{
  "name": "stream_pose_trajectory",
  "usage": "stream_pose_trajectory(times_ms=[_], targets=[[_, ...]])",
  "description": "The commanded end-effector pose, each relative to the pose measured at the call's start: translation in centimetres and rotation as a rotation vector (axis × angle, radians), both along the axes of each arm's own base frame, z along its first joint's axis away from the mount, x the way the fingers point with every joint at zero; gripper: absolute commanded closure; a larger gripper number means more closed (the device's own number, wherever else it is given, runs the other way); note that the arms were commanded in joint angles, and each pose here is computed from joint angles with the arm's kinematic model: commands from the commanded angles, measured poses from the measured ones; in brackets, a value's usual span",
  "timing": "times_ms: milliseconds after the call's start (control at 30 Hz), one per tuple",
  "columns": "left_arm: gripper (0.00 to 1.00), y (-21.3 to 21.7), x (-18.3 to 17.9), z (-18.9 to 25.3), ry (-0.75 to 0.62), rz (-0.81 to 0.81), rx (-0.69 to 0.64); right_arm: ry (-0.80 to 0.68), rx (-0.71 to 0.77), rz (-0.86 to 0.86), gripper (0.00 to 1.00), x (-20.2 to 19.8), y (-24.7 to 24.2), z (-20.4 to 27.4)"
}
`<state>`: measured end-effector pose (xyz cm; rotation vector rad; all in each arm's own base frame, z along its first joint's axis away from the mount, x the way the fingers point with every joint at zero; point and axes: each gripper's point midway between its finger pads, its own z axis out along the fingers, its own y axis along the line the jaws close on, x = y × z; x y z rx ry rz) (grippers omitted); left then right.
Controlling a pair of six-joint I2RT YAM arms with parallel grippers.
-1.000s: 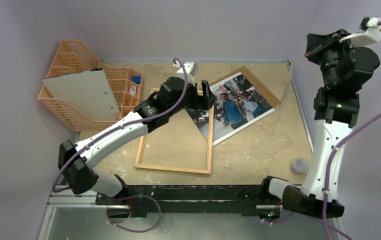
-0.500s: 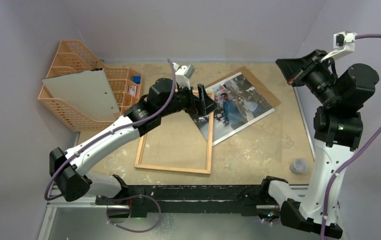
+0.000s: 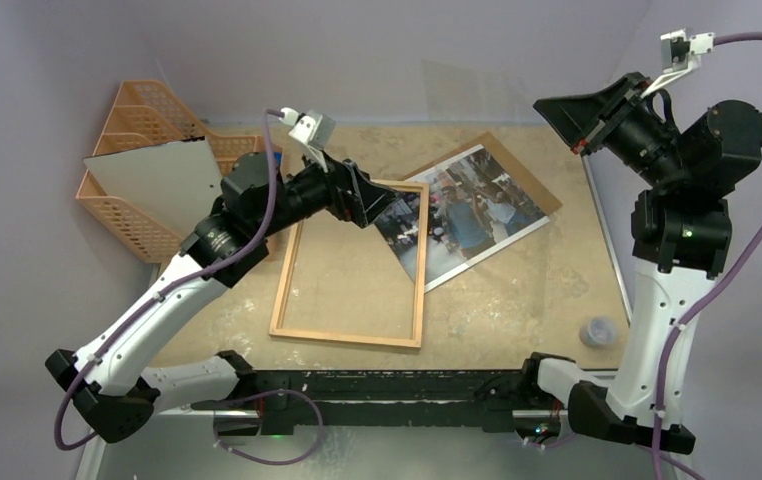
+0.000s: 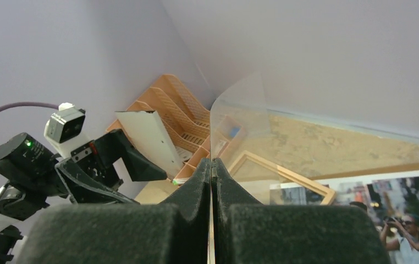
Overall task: Put the photo into the frame
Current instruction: Place the photo frame item in the photo frame.
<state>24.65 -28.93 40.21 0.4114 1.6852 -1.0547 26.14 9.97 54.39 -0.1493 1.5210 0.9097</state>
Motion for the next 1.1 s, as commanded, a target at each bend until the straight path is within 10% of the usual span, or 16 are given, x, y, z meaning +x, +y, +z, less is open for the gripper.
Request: stream_pose_trajectory(times_ms=[0, 1067], targets=[[0.10, 0.3, 0.6, 1.6, -0.057, -0.002, 0.000, -0.110, 0.013, 0.082, 1.00, -1.7, 1.3, 3.6], [0.07, 2.6, 10.8, 5.0, -0.429, -0.176, -0.201, -0.321, 0.056, 0.292, 1.00, -1.2, 2.8, 11.4]])
